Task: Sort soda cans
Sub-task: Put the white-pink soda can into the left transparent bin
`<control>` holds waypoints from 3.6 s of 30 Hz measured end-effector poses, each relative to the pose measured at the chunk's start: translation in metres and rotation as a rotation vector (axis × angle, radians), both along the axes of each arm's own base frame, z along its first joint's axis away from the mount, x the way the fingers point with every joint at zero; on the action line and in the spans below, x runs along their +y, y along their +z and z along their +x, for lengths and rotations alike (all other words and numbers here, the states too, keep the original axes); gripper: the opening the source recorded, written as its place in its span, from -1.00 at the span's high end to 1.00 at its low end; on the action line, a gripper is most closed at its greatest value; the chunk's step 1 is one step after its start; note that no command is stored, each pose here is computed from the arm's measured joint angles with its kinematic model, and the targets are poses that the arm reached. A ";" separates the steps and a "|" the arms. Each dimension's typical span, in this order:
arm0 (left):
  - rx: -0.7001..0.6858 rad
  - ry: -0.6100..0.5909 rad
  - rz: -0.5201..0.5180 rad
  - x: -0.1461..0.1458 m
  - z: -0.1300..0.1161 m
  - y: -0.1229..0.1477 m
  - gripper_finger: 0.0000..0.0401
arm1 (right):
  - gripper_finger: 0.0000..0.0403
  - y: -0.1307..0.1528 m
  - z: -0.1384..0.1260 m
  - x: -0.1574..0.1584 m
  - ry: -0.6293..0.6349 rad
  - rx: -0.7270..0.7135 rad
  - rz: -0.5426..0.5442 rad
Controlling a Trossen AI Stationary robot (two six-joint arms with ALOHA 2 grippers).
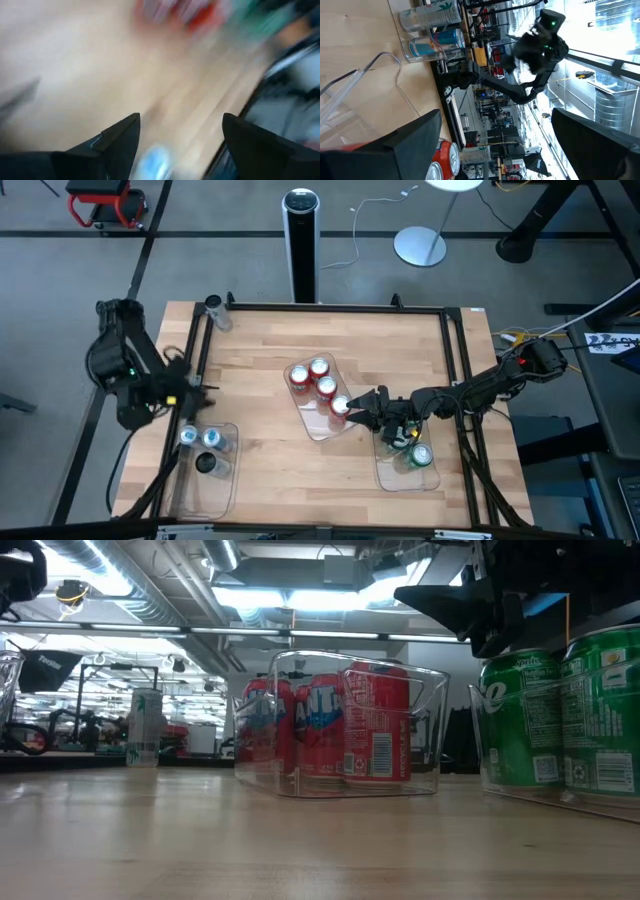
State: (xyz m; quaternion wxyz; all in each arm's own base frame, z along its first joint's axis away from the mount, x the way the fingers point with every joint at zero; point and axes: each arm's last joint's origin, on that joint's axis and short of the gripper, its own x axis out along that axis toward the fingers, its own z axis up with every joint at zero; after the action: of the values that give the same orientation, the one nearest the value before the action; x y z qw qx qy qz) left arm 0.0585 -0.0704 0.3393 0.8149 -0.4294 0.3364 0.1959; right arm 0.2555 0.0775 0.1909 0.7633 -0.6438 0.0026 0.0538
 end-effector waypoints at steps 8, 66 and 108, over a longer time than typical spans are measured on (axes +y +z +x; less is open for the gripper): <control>-0.582 0.207 0.523 0.018 0.003 0.022 -0.34 | -0.87 0.000 0.000 0.000 0.000 0.000 0.000; 0.413 0.591 1.038 0.096 0.090 -0.006 -0.97 | -0.87 -0.001 0.000 0.000 -0.010 0.007 0.008; 0.603 0.925 0.655 0.192 0.071 -0.110 -0.96 | -0.87 -0.001 0.000 0.000 -0.007 0.015 -0.025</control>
State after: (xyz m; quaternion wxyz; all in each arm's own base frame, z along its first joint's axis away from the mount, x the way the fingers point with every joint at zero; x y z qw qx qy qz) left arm 0.1292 0.1216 0.2291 0.6049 -0.1849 0.2536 0.7318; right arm 0.2557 0.0773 0.1898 0.7553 -0.6529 0.0113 0.0561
